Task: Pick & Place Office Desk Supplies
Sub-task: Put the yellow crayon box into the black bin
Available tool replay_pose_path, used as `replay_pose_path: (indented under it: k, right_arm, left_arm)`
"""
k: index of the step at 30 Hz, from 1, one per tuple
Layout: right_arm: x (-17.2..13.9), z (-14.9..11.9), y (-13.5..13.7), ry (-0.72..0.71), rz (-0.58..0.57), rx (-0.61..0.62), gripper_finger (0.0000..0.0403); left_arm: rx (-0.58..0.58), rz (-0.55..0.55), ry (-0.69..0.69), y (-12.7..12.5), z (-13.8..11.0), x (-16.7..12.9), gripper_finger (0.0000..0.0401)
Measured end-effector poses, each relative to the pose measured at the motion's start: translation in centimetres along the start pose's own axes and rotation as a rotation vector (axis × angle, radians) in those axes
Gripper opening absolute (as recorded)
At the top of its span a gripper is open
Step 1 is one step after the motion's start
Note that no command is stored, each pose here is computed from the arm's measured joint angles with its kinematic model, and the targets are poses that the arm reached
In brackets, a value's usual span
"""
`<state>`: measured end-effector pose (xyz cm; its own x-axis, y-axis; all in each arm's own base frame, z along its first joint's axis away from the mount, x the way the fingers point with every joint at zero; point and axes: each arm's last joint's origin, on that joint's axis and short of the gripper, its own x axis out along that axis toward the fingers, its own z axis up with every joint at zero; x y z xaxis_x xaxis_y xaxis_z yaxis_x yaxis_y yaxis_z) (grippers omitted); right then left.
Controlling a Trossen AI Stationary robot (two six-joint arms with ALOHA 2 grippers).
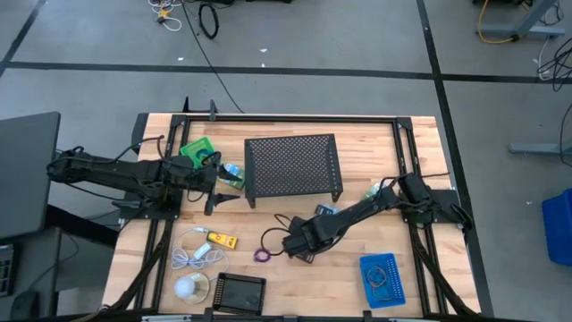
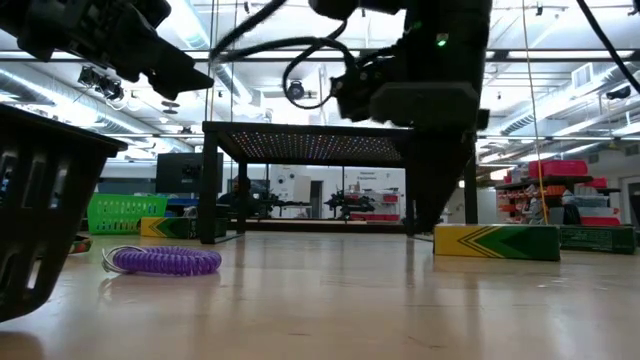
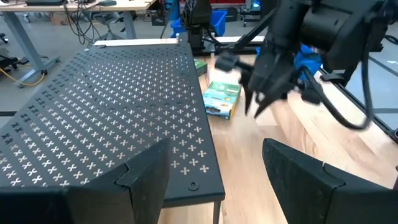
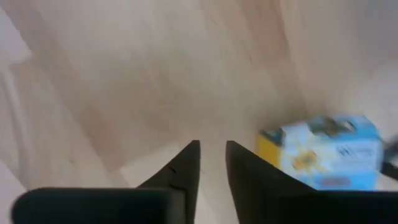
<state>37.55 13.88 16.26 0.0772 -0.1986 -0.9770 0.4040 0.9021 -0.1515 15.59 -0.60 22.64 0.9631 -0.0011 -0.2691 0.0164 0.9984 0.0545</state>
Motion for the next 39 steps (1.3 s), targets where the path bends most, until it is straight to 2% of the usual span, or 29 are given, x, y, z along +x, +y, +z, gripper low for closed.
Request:
replay_pose_path:
  k: [7,12,20,27,32,39]
  right_arm:
    - [-1.5,-0.3,-0.7,0.010,-0.003,0.016,0.0144]
    - [-0.7,0.9,-1.9,0.001,-0.031,0.084,0.0163]
    - [1.1,2.1,-3.3,0.047,-0.084,0.132,0.0165]
    - [3.1,1.3,-3.4,0.169,-0.174,0.107,0.0165]
    - [3.2,0.7,-3.6,0.219,-0.227,0.136,0.0159]
    - [2.7,-0.7,-2.0,0.240,-0.204,0.134,0.0132]
  left_arm:
    - [0.009,0.000,0.004,0.0,0.0,0.0,0.0260]
    - [0.007,0.000,-0.002,0.0,0.0,0.0,0.0260]
    - [0.005,-0.004,0.001,0.0,0.0,0.0,0.0260]
    - [0.008,-0.004,0.006,0.0,-0.1,0.0,0.0260]
    - [0.008,-0.004,0.005,0.0,-0.1,0.0,0.0260]
    - [0.007,-0.003,0.005,0.0,-0.1,0.0,0.0260]
